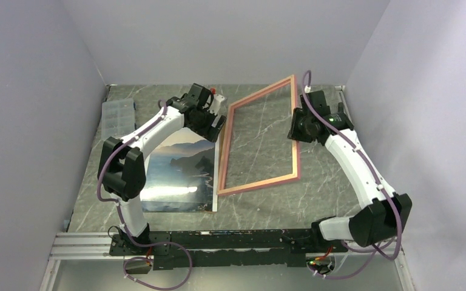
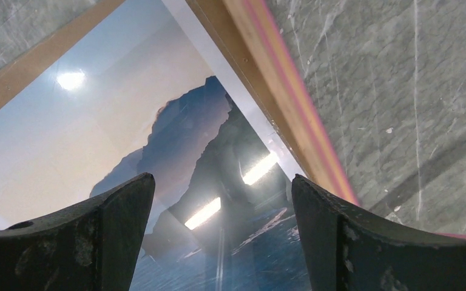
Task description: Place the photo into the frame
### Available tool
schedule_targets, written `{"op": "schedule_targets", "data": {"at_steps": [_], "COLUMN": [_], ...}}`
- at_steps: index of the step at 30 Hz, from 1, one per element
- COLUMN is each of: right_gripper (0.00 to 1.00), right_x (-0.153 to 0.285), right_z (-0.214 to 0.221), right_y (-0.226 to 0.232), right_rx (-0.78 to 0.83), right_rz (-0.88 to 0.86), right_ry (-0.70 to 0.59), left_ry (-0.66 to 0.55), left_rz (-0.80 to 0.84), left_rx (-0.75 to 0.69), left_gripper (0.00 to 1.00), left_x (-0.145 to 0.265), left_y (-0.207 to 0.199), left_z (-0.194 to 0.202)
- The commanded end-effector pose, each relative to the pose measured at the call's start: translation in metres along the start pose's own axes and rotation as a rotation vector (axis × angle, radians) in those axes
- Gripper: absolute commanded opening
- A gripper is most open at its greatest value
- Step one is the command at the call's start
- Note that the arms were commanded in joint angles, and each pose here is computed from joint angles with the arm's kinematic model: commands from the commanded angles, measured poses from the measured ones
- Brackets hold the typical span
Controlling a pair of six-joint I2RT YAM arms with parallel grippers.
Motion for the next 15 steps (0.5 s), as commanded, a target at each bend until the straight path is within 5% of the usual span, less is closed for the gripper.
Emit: {"op": "schedule_targets", "data": {"at_steps": [1,15], "right_gripper": [0.0,0.04], "right_x": [-0.02,-0.053], "right_z": [0.043,0.053], "right_y": [-0.004,-0.019], "right_rx": [0.105,0.167], "right_rz": [0.006,0.1], "right_ry": [0.173,0.238], "left_ry": [-0.043,0.042], "left_rz": [-0.022,-0.109], "left_rx": [-0.033,-0.123], "left_gripper": [0.89,0.86], "left_x": [0.005,-0.034], "left_y": [0.002,0.029], "left_z": [-0.008,0.025]}}
Point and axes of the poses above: each gripper's point midway between its finger pads, its own x axis back along the fingers, its own y axis along the line the jaws close on, z = x × y, the point moved 1 cm from there along x, back along the fingers, and after that the axes turned 14 degrees about x, right-handed, at the moved point
